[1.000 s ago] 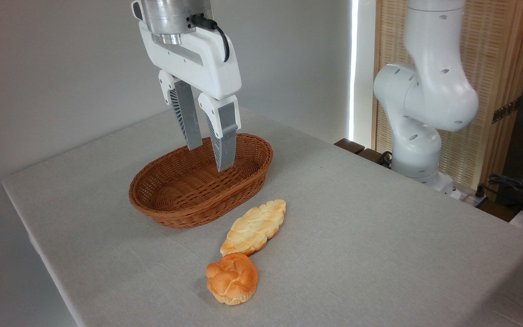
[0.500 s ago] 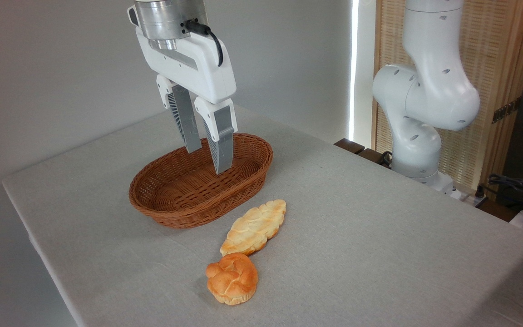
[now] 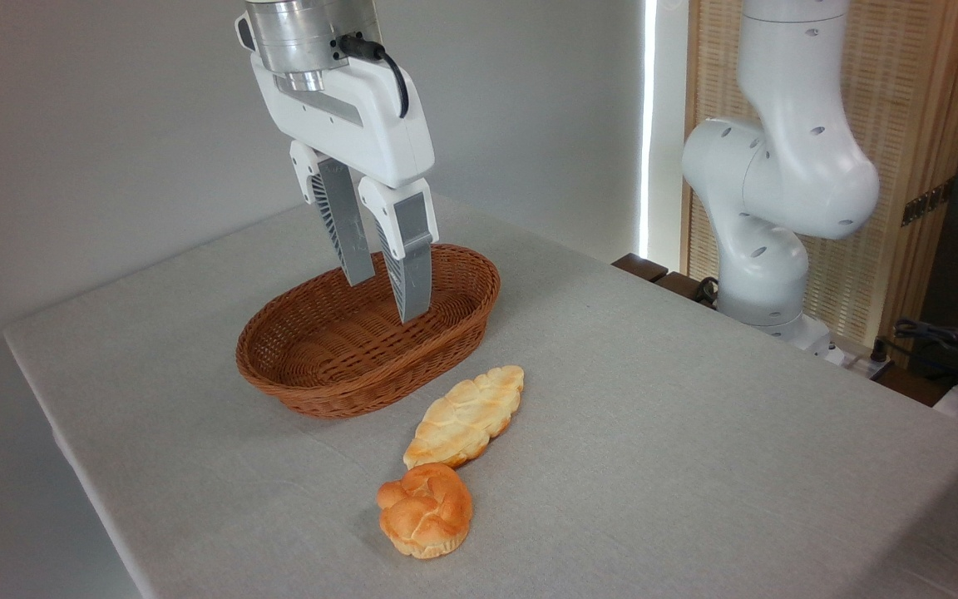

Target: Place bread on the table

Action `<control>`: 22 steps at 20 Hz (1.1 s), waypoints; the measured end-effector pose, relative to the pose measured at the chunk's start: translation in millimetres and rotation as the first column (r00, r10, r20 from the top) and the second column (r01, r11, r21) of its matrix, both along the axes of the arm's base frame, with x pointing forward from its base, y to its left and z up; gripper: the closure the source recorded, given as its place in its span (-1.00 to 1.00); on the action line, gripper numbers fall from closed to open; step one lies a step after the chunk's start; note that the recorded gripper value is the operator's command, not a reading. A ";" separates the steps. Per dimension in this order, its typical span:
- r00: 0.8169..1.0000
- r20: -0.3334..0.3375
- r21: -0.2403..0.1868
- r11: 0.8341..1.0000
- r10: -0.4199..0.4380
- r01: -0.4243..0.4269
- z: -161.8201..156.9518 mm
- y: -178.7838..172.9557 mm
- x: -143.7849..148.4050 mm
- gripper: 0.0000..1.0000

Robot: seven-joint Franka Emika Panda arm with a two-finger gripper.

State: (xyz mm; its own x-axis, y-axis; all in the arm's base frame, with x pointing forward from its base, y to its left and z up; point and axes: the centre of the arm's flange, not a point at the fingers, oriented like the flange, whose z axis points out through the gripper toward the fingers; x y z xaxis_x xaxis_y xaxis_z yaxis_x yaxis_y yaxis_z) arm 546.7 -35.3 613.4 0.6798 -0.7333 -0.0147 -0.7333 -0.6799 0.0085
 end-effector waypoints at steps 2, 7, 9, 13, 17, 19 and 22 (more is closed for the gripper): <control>1.000 0.000 0.000 1.000 0.000 0.000 0.0 0.0 0.0 -1.00; 1.000 0.000 0.000 1.000 0.000 0.000 0.1 0.3 0.0 -1.00; 1.000 0.003 0.000 1.000 0.002 -0.002 0.7 0.9 0.3 -1.00; 1.000 0.008 0.000 1.000 0.008 -0.008 2.8 2.6 0.7 -1.00; 0.999 0.010 0.000 0.999 0.036 -0.036 3.6 2.7 0.8 -1.00; 0.999 0.011 0.000 0.999 0.045 -0.045 3.6 2.7 0.8 -1.00; 0.999 0.011 0.000 0.999 0.051 -0.051 3.6 2.7 0.8 -1.00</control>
